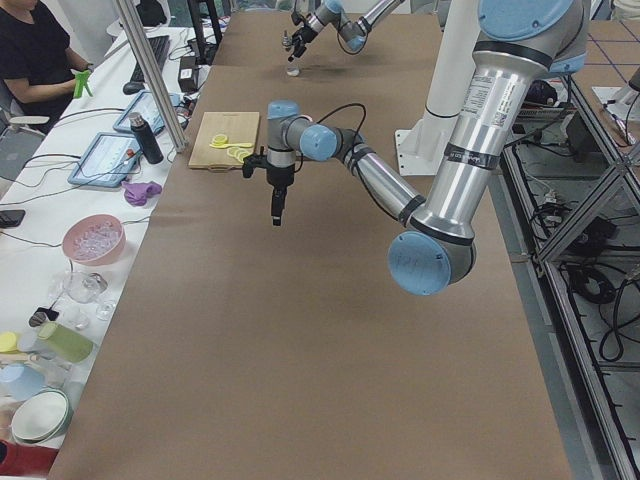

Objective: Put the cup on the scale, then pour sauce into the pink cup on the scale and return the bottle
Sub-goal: 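Set the bottle down and open the right gripper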

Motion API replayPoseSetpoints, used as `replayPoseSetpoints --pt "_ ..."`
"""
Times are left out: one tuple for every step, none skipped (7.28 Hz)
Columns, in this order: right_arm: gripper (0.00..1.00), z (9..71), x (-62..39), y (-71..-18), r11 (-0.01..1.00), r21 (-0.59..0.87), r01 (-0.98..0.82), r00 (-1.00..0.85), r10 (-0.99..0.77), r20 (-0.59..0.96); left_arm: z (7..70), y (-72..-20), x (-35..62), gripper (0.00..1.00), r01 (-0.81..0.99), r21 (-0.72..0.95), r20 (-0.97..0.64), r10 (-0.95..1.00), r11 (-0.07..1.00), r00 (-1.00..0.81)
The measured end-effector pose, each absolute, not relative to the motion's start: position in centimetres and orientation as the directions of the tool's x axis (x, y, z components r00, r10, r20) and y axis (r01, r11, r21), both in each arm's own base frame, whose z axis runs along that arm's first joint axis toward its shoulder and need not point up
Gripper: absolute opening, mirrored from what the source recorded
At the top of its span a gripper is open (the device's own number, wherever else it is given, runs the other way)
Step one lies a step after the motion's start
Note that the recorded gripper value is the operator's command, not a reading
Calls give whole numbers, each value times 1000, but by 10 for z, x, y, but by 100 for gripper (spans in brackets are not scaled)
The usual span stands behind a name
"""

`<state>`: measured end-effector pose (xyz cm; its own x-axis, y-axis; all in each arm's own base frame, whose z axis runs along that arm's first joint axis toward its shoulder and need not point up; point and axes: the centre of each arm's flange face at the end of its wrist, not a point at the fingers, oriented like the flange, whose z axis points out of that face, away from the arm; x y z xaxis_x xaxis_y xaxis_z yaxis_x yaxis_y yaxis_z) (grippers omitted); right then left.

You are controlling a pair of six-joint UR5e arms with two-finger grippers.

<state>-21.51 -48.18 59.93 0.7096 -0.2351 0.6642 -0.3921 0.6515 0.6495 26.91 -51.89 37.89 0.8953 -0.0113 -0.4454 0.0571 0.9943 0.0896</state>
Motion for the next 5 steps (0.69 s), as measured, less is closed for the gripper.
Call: replayPoseSetpoints --pt "100 606 -207 -471 652 647 -395 702 -241 671 379 -519 269 99 57 89 -445 -11 994 895" --pt "100 609 -200 -460 657 643 -393 688 -253 680 379 -519 269 99 57 89 -445 -11 994 896" --pt "100 605 -193 -448 666 637 -388 671 -270 691 379 -519 269 99 57 89 -445 -11 994 896" --pt "100 596 -186 -438 678 629 -381 653 -284 702 379 -518 269 99 57 89 -444 -11 994 896" --pt "100 583 -172 -436 698 611 -373 635 -288 717 380 -518 269 99 57 88 -444 -12 995 896"
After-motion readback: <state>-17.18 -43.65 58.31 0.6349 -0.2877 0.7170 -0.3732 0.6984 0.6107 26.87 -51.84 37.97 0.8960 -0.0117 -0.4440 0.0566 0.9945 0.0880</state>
